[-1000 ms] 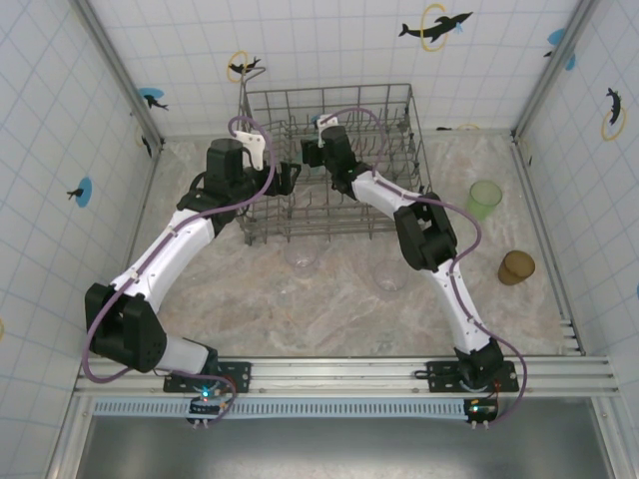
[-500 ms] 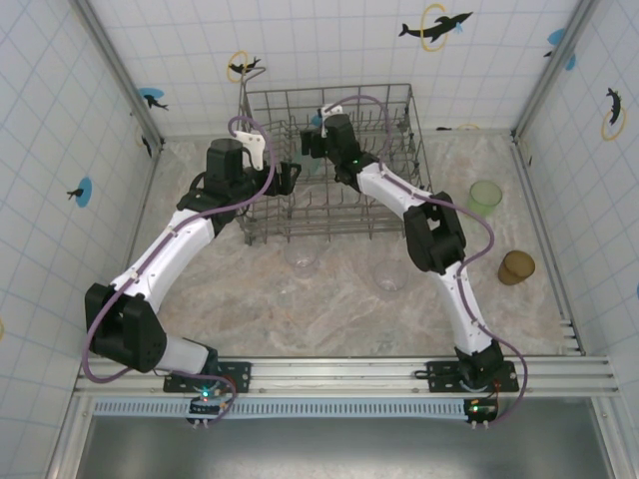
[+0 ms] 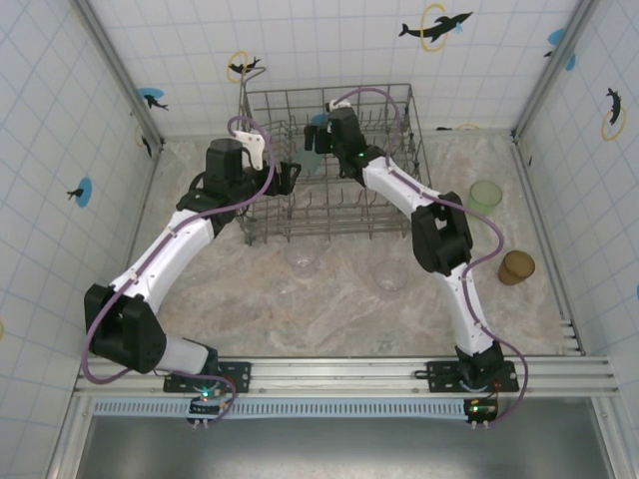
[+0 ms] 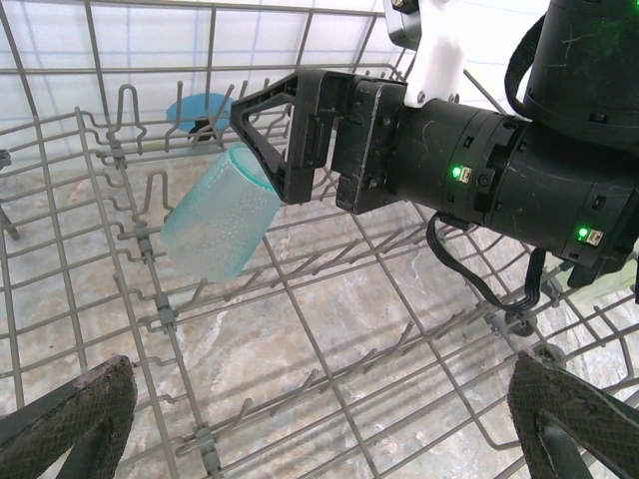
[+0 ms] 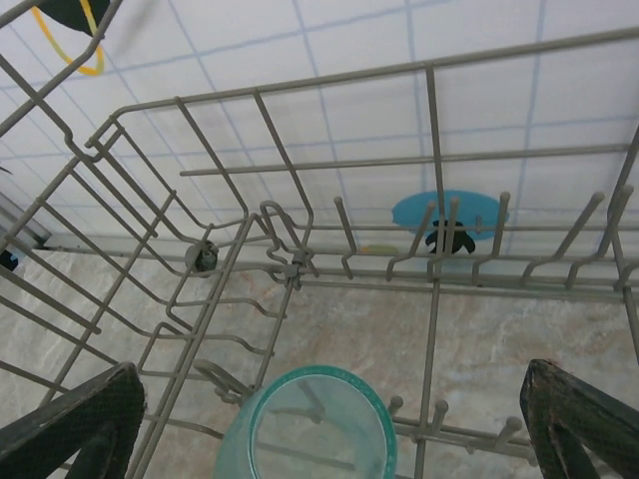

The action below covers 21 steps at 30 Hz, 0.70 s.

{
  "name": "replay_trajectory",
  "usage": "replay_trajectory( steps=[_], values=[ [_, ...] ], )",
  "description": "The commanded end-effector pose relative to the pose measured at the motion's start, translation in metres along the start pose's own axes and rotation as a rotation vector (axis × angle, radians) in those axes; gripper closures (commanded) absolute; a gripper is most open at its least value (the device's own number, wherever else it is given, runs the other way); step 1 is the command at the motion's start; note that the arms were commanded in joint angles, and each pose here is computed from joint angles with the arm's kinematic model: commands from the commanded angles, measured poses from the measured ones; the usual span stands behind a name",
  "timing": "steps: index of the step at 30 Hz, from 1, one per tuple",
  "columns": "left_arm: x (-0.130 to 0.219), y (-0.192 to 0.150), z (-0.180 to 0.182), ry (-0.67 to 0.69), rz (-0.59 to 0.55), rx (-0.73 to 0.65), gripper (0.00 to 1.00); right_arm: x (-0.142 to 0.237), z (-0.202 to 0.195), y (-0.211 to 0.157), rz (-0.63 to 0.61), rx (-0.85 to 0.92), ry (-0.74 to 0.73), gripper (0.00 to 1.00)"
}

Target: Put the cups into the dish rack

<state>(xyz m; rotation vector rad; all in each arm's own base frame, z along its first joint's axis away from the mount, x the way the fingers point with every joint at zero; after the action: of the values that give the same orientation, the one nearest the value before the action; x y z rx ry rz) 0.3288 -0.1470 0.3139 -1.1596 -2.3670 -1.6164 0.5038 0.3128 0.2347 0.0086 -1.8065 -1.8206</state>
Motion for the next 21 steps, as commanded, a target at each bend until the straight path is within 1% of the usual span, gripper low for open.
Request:
replay_trajectory(
  steps=[1, 13, 21],
  values=[
    [0.007, 0.003, -0.002, -0.019, -0.027, 0.01, 0.02, 0.003, -0.004, 0.013, 0.005, -0.08, 0.025, 0.0],
    [0.007, 0.003, -0.002, -0.017, -0.028, 0.007, 0.02, -0.02, 0.003, -0.014, 0.071, -0.178, 0.12, 0.0],
    [0.007, 0.002, -0.002, -0.018, -0.026, 0.008, 0.02, -0.025, 0.006, -0.025, 0.098, -0.193, 0.126, 0.05]
  ],
)
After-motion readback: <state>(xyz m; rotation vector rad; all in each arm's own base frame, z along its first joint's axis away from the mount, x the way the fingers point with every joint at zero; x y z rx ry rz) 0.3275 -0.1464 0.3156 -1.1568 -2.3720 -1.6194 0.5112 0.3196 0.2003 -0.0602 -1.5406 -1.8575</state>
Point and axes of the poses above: each hand's point on the last joint's axis, 136 mm out from that joint toward the fingers, its own x axis back along the fingers, its own z axis along the line the jaws close on, y = z × x, the point moved 10 cm from there along x, back along the fingers, and after that the axes turned 12 degrees about x, right-handed, at the moved point
